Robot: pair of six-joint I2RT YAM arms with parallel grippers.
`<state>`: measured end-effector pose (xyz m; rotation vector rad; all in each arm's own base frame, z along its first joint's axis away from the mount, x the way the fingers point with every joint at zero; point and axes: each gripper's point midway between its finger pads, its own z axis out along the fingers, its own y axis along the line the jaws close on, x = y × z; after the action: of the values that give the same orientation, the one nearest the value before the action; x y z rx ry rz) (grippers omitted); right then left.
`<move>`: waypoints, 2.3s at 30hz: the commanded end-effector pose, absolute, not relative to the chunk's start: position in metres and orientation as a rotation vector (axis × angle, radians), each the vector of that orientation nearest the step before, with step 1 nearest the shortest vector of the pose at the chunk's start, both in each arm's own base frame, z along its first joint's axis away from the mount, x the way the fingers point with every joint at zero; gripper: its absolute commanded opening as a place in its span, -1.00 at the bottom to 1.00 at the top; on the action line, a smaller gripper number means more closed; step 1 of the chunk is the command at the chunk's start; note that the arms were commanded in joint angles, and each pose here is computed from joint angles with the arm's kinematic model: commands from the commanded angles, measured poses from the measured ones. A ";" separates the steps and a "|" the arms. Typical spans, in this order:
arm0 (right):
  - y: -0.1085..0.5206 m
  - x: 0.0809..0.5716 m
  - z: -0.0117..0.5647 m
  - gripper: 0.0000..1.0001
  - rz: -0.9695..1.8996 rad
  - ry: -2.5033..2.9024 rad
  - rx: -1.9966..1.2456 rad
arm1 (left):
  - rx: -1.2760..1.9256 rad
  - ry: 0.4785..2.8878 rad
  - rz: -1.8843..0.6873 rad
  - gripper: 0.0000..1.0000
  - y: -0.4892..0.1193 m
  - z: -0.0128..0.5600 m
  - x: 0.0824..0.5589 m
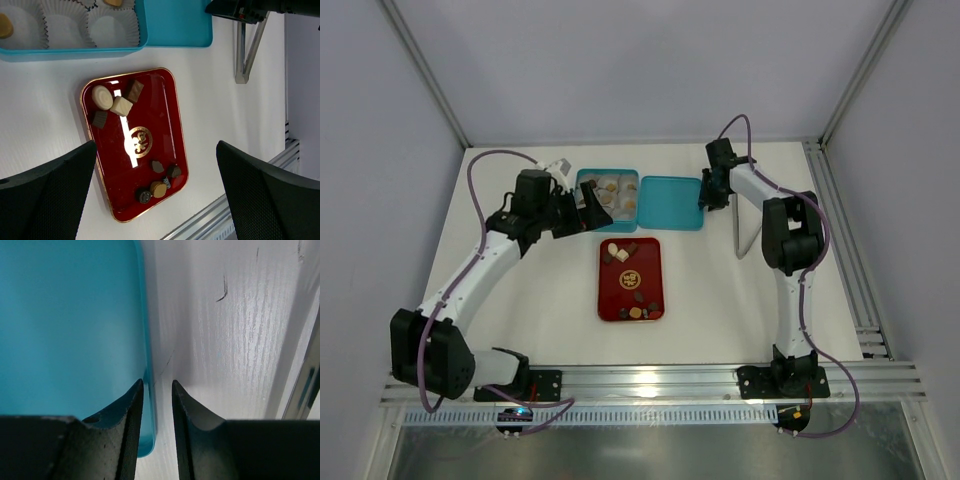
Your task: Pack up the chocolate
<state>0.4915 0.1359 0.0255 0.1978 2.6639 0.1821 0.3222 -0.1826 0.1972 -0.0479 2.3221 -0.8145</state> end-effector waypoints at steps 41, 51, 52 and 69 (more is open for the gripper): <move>0.094 0.498 0.143 -0.92 0.205 2.455 0.252 | 0.118 2.340 -1.139 0.83 -0.348 0.157 0.470; 0.077 0.485 0.157 -0.92 0.208 2.434 0.295 | 0.079 2.348 -1.134 0.79 -0.357 0.146 0.481; 0.076 0.484 0.157 -0.92 0.208 2.433 0.305 | 0.076 2.349 -1.130 0.79 -0.357 0.144 0.483; 0.080 0.462 0.186 -0.92 0.474 2.376 0.340 | -0.009 2.298 -1.320 0.79 -0.382 0.150 0.495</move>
<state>0.4578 0.0685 0.1461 0.3667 2.4854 0.3704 0.4848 -0.3642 0.1169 -0.0290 2.4136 -1.1863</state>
